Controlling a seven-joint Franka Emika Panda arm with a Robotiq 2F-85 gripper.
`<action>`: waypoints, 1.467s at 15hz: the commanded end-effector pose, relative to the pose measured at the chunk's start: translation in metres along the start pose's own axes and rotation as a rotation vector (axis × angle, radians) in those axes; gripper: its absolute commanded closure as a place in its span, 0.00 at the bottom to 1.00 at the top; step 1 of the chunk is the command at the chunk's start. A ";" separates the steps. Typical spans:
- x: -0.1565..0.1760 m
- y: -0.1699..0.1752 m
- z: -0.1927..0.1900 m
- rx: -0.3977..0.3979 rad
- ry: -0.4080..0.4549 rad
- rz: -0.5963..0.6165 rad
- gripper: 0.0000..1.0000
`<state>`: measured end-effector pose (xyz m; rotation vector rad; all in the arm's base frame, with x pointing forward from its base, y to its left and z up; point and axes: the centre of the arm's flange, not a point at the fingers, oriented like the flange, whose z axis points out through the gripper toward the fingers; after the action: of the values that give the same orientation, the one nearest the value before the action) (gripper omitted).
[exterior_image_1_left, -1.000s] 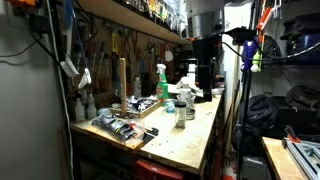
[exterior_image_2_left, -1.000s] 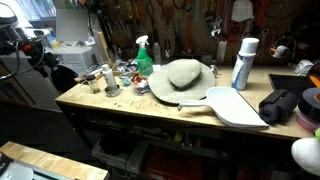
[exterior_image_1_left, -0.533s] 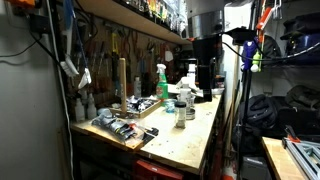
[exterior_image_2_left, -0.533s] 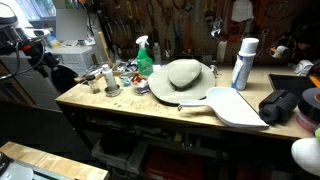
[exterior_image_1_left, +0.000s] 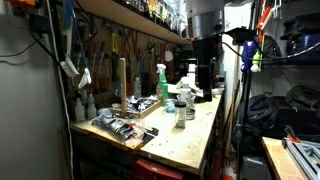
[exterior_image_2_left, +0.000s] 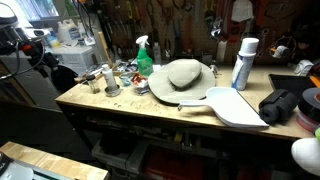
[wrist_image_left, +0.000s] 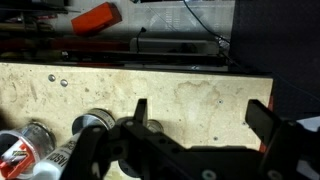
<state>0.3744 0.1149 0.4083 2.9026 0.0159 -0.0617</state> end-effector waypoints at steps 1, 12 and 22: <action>0.000 0.000 0.000 0.000 0.000 0.000 0.00; 0.041 0.177 0.035 0.044 0.085 0.010 0.00; 0.053 0.189 0.046 0.069 0.106 0.124 0.00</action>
<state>0.4163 -0.0824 0.4138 2.9750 -0.0810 0.0800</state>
